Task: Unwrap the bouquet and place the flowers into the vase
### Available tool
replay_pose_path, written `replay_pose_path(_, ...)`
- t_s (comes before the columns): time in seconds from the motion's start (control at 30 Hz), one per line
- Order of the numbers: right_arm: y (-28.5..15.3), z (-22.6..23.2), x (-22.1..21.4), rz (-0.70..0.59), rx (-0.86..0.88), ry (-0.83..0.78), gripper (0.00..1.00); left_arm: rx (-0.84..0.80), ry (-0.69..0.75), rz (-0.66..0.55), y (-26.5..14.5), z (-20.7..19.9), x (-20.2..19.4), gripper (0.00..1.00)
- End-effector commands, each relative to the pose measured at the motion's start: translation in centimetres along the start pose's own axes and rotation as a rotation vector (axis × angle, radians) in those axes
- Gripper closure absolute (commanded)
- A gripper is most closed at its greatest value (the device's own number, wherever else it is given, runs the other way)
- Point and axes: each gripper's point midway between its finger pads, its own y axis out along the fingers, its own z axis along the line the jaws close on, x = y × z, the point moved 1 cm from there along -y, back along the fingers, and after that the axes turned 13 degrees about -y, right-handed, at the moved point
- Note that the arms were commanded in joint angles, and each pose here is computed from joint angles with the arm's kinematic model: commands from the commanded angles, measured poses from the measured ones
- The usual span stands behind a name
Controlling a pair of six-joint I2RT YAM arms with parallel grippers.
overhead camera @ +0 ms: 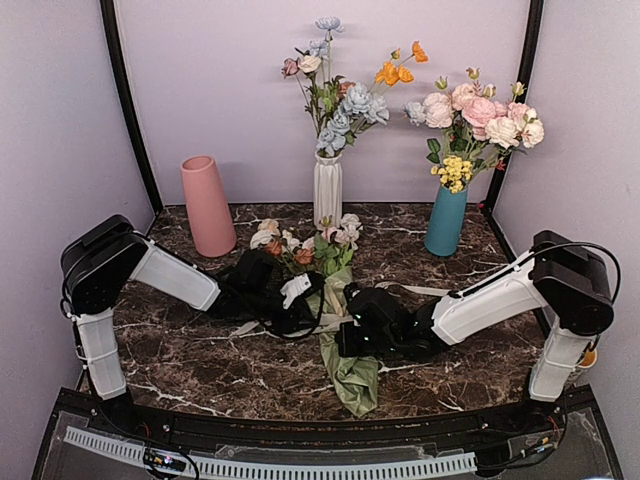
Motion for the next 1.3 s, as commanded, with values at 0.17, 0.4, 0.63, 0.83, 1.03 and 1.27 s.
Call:
replay_pose_path(0.17, 1.1, -2.5, -6.1, 0.213, -0.062, -0.047, 1.0, 0.16, 0.006, -0.041, -1.8, 1.8, 0.7, 1.0)
replay_pose_path(0.4, 1.2, -3.0, -6.2, 0.221, -0.078, -0.039, 1.0, 0.4, -0.003, -0.049, -5.3, 4.4, 1.4, 1.0)
replay_pose_path(0.63, 1.4, -4.2, -6.1, 0.227, -0.11, 0.006, 1.0, 0.545, -0.014, -0.065, -9.5, 5.2, 1.5, 0.99)
replay_pose_path(0.83, 1.5, -4.3, -5.4, 0.215, -0.107, -0.001, 1.0, 0.78, -0.105, -0.154, -15.3, 7.3, 2.3, 1.0)
replay_pose_path(1.03, 1.4, -4.4, -4.8, 0.206, -0.109, -0.001, 1.0, 1.198, -0.391, -0.441, -28.1, 10.5, 2.7, 1.0)
replay_pose_path(1.27, 1.5, -4.3, -4.2, 0.193, -0.105, -0.01, 1.0, 1.203, -0.641, -0.647, -32.6, 8.7, 0.1, 0.86)
